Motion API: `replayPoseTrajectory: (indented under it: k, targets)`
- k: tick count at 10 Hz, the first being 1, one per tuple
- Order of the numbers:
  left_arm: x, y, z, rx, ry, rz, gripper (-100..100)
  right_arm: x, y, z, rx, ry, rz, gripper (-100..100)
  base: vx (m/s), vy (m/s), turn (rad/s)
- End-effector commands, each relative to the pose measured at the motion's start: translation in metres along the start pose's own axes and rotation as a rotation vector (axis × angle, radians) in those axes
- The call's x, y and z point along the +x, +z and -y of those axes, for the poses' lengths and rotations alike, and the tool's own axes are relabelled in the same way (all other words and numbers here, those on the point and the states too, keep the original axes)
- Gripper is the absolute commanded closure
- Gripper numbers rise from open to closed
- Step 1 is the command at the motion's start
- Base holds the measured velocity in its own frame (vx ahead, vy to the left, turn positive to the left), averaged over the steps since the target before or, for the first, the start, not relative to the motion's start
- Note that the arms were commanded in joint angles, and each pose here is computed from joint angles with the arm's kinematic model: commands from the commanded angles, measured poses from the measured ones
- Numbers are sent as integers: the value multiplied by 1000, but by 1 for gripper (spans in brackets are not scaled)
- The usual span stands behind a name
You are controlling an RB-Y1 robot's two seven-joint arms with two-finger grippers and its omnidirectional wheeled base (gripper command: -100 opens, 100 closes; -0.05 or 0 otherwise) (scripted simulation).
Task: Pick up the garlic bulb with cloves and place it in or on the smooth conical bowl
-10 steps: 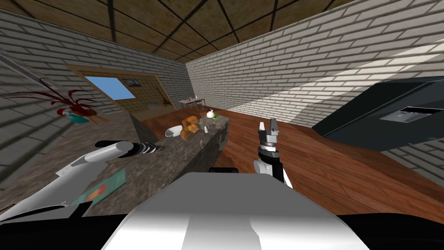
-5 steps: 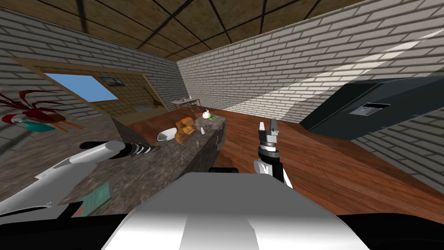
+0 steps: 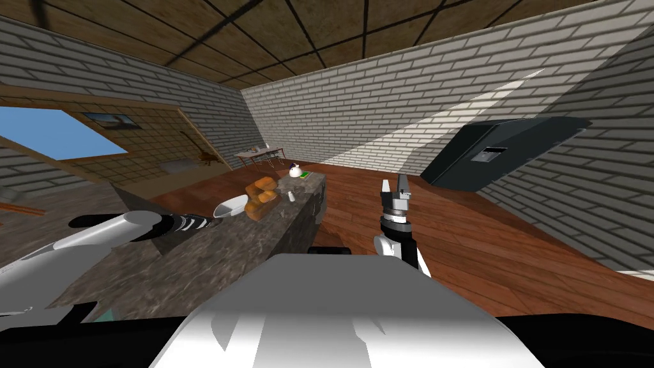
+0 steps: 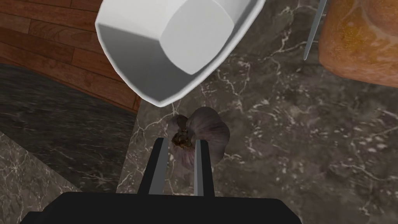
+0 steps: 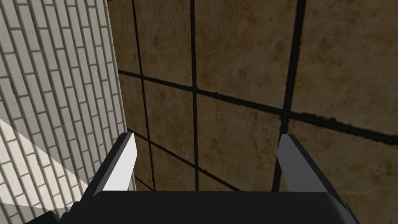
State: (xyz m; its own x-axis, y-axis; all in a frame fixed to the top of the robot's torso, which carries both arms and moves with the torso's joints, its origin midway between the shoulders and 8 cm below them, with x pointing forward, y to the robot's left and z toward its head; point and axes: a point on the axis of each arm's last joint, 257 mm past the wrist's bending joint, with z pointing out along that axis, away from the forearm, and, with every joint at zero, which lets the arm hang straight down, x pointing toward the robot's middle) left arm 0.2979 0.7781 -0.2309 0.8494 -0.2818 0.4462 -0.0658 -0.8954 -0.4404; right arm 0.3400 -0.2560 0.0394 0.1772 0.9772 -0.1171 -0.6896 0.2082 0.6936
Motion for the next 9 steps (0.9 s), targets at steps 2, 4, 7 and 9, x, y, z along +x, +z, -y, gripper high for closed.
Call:
replayPoseTrajectory:
  k: [2, 4, 7, 9]
  targets:
    - [-6, -10, 27, 47, -61, 5, 100, 0, 0, 0, 0, 0, 0, 0, 48, 31, -185]
    - [-15, -16, 41, 74, -97, 16, 100, 0, 0, 0, 0, 0, 0, 0, 51, 40, -218]
    - [-20, -20, 50, 90, -120, 25, 100, 0, 0, 0, 0, 0, 0, 0, 47, 27, -99]
    - [-20, -20, 51, 94, -122, 23, -100, 0, 0, 0, 0, 0, 0, 0, 3, 2, 1]
